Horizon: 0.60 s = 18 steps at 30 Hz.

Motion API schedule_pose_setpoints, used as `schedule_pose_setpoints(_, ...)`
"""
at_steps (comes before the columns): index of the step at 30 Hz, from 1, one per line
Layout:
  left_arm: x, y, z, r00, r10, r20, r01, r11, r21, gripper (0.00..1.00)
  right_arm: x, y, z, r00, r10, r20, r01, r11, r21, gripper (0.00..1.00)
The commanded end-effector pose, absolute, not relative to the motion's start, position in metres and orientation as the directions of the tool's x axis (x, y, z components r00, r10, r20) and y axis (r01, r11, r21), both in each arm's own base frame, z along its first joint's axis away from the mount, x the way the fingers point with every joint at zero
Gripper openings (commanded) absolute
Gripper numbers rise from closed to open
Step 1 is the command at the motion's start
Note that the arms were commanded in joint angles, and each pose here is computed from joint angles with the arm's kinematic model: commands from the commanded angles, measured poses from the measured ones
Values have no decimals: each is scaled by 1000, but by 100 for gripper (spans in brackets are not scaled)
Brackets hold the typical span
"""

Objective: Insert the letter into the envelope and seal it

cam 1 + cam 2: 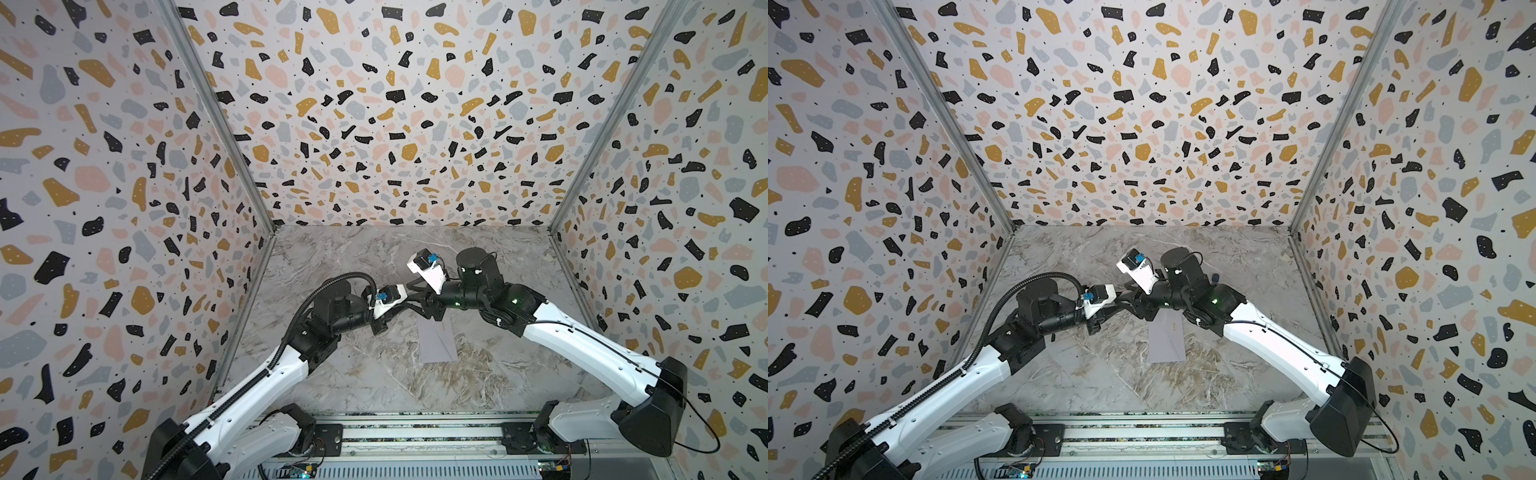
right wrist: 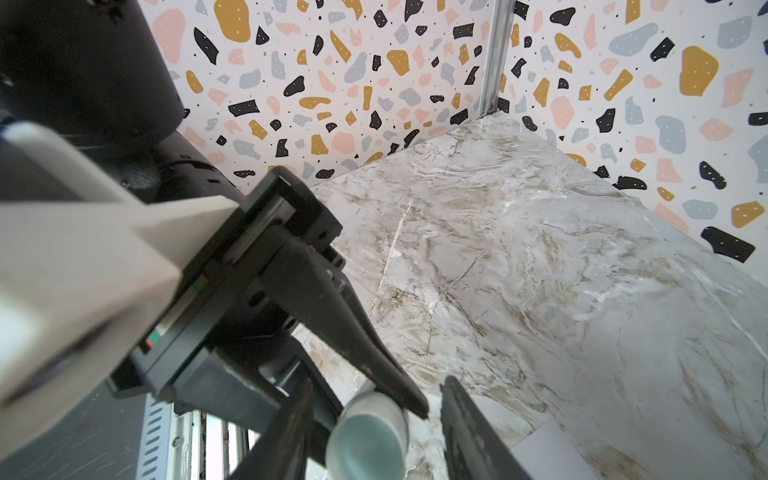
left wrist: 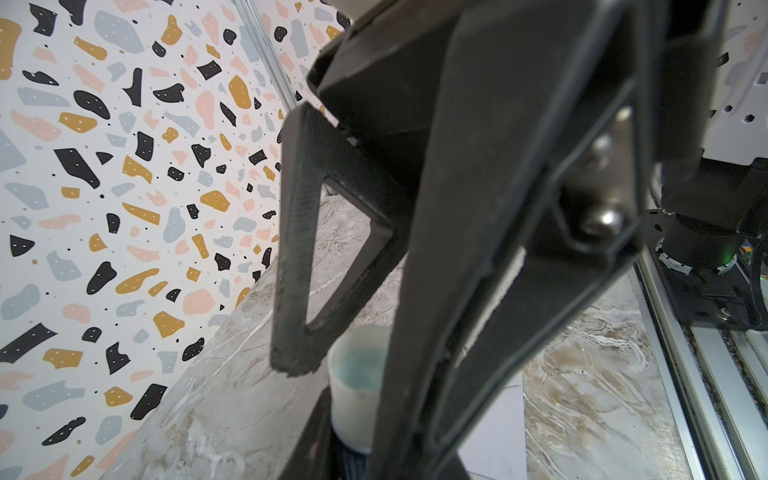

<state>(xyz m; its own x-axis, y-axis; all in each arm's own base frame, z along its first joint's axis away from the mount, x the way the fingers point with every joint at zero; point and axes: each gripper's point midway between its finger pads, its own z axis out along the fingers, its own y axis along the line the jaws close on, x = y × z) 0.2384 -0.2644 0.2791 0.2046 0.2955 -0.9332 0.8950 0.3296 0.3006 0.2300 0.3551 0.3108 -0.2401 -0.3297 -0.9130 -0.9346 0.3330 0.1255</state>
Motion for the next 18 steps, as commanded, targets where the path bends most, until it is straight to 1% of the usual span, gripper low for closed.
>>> schedule_pose_setpoints(1,237,-268,308,279,253,-926,876,327,354,0,229,354,326,-216,-322,-922,-937,334,103,43)
schedule_pose_setpoints(6,238,-268,310,278,246,-928,876,332,350,0,227,355,325,-216,-323,-921,-939,326,106,33)
schedule_pose_setpoints(14,239,-270,310,266,235,-935,882,333,335,0,227,354,329,-212,-311,-927,-939,326,106,23)
schedule_pose_setpoints(15,239,-270,311,267,233,-935,881,335,335,1,227,354,330,-210,-309,-927,-940,326,104,22)
schedule_pose_setpoints(18,240,-269,309,264,235,-936,881,336,333,11,227,353,333,-207,-297,-932,-938,332,103,20)
